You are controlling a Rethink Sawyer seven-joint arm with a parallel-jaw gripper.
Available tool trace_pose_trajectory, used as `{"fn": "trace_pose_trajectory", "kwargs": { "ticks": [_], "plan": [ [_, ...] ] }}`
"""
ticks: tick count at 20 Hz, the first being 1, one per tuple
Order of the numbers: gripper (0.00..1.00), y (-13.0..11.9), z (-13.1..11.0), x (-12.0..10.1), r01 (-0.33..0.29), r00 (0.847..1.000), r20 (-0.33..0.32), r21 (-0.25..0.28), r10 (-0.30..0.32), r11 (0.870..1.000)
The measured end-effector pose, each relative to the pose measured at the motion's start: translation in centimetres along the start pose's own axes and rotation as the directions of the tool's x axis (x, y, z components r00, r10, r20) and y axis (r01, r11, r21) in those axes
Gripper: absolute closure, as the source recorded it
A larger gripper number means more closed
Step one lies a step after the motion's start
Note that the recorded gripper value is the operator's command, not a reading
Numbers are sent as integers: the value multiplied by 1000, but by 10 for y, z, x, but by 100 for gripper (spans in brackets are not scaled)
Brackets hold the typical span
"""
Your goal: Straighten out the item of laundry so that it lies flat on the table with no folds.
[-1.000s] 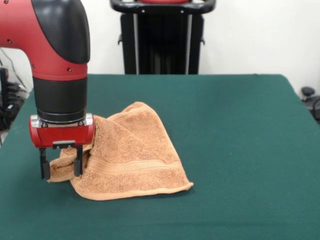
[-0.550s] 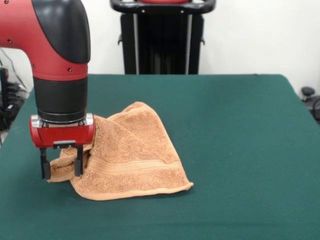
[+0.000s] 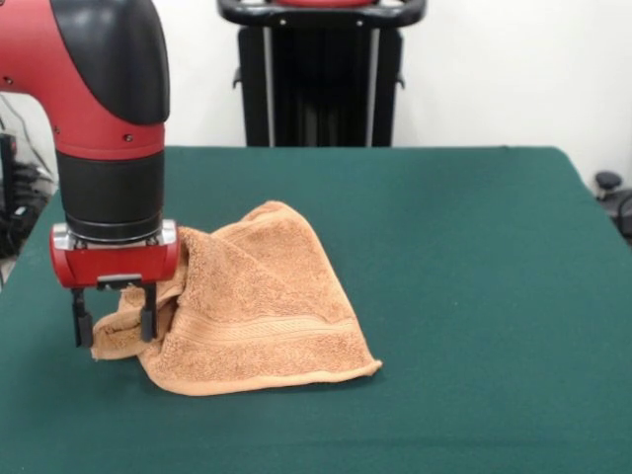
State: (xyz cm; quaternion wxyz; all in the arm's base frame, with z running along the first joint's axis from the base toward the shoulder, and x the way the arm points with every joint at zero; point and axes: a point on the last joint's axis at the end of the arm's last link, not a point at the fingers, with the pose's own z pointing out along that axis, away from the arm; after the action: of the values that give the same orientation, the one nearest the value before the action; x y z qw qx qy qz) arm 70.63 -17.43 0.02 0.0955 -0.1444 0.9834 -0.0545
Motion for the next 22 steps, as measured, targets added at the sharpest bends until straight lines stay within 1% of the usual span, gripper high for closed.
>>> {"fn": "trace_pose_trajectory", "kwargs": {
  "ticks": [3,10,18,22],
  "plan": [
    [0,-8,-2,-2,-8,1000,-10,5,8,1000],
    [0,-20,-5,-9,-18,1000,-9,18,18,1000],
    [0,-19,-4,-9,-18,1000,-10,16,18,1000],
    [0,-17,1,-6,-19,1000,-16,10,19,1000]
  ]
}}
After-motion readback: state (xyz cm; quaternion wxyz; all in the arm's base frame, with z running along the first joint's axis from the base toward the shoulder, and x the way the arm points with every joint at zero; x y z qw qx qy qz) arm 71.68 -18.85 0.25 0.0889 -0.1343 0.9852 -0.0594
